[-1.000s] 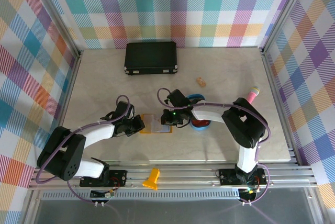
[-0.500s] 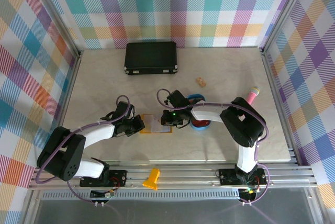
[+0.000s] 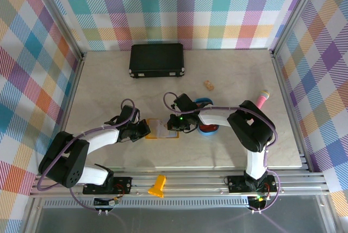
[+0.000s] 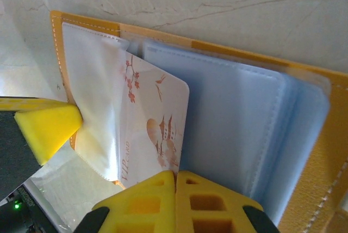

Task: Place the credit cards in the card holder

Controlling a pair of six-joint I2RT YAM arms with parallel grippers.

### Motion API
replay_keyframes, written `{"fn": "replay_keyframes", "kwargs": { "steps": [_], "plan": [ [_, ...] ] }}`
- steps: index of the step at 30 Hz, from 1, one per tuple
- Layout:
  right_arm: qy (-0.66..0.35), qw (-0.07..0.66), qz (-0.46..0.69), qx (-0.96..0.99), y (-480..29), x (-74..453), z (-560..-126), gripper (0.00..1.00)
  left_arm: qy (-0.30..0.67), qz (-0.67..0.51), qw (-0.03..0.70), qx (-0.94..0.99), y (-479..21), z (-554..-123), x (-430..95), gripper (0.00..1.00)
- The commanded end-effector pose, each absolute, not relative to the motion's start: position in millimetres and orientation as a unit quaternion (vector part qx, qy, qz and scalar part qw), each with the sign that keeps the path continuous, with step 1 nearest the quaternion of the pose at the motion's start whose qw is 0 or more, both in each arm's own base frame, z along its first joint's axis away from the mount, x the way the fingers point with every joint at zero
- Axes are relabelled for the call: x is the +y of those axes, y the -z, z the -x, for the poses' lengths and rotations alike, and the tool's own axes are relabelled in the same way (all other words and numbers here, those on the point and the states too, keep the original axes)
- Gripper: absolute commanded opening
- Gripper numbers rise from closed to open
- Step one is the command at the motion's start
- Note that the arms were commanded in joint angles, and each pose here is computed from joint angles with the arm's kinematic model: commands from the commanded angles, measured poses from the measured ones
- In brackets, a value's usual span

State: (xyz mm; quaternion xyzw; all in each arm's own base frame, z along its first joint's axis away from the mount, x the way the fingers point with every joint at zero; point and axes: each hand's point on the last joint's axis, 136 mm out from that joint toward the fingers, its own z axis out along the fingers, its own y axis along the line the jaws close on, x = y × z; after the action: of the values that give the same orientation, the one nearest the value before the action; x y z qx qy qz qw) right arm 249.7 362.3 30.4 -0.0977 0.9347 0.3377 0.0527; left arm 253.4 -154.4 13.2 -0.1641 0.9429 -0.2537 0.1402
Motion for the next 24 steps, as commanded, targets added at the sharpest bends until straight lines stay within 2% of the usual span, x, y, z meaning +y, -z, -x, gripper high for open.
{"fn": "replay_keyframes", "kwargs": {
  "steps": [1,5,9,13,19,24],
  "plan": [
    [-0.395,0.031,0.126,0.909,-42.3,386.8,-235.0,0.0,0.131,0.188,0.075,0.97,34.1,-210.4,-112.8,0.06],
    [-0.386,0.023,0.121,0.914,-43.3,383.8,-233.8,0.0,0.131,0.188,0.074,0.971,33.7,-210.3,-113.0,0.06],
    [-0.373,0.035,0.115,0.92,-43.2,378.8,-237.2,0.19,0.119,0.189,0.075,0.972,30.9,-210.0,-109.0,0.06],
    [-0.382,0.034,0.11,0.917,-44.2,382.0,-238.7,0.23,0.112,0.19,0.079,0.972,28.3,-209.9,-105.8,0.06],
    [-0.386,0.034,0.108,0.915,-45.5,384.2,-239.3,0.09,0.114,0.188,0.075,0.973,30.9,-209.2,-107.9,0.06],
    [-0.349,0.04,0.09,0.932,-35.9,370.0,-241.8,0.01,0.112,0.188,0.071,0.973,33.2,-208.4,-107.9,0.06]
  ]
}}
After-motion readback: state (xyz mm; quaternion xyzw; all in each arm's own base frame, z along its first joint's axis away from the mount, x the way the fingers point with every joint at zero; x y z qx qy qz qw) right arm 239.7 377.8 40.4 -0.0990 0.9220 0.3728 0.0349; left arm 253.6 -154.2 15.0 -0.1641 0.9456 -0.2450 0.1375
